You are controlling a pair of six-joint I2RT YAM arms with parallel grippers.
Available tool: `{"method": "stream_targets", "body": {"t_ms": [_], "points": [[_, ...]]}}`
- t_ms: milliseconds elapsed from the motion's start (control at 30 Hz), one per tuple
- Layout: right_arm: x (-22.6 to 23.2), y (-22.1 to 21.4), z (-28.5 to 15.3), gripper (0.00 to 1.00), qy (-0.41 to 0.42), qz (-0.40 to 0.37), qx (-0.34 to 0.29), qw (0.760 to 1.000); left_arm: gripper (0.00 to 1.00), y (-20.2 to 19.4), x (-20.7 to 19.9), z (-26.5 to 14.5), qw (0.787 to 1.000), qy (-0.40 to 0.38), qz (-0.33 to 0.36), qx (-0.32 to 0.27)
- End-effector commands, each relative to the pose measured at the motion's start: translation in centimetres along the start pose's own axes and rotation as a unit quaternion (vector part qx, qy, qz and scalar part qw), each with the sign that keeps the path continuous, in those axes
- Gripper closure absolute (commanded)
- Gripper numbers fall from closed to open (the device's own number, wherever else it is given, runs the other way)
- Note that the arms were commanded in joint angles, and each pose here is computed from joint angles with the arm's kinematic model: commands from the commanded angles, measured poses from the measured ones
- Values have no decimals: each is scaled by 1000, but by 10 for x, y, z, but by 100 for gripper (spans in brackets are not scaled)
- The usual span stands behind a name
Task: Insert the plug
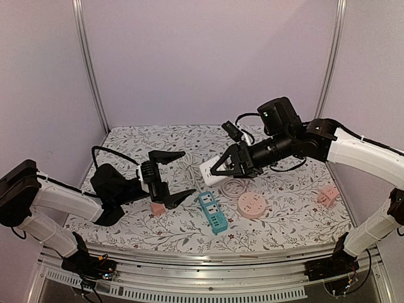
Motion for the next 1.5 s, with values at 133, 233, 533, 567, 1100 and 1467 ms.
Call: {"method": "stream_targets", "body": {"t_ms": [133,233,533,567,1100,1467], "points": [[-24,13,-55,100,-162,-73,-48,983,1,5,14,-12,996,60,-71,-16],[-30,15,-65,100,-204,-92,-43,974,1,-7,19,-12,989,81,-125,4],[-60,10,-78,100,-311,-106,-15,945,1,-75,57,-5,932,200,-236,186],[-65,10,-80,100,-328,-106,-11,939,1,-79,59,-5,925,206,-245,204],[-96,-11,-76,100,-388,-118,78,911,1,-138,52,-23,885,226,-293,282],[-123,-28,-57,100,-404,-143,170,887,1,-138,54,-27,882,238,-295,281]]}}
Point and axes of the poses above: each gripper's point midway between its finger pads, its own z axis out along the fingers, its own x axis along the line the jaws close on, y = z × x, the point moved 3 cm from there along -z, back along the fingers, and after that the axes turned 10 degrees about -z, right-handed, at the moved point
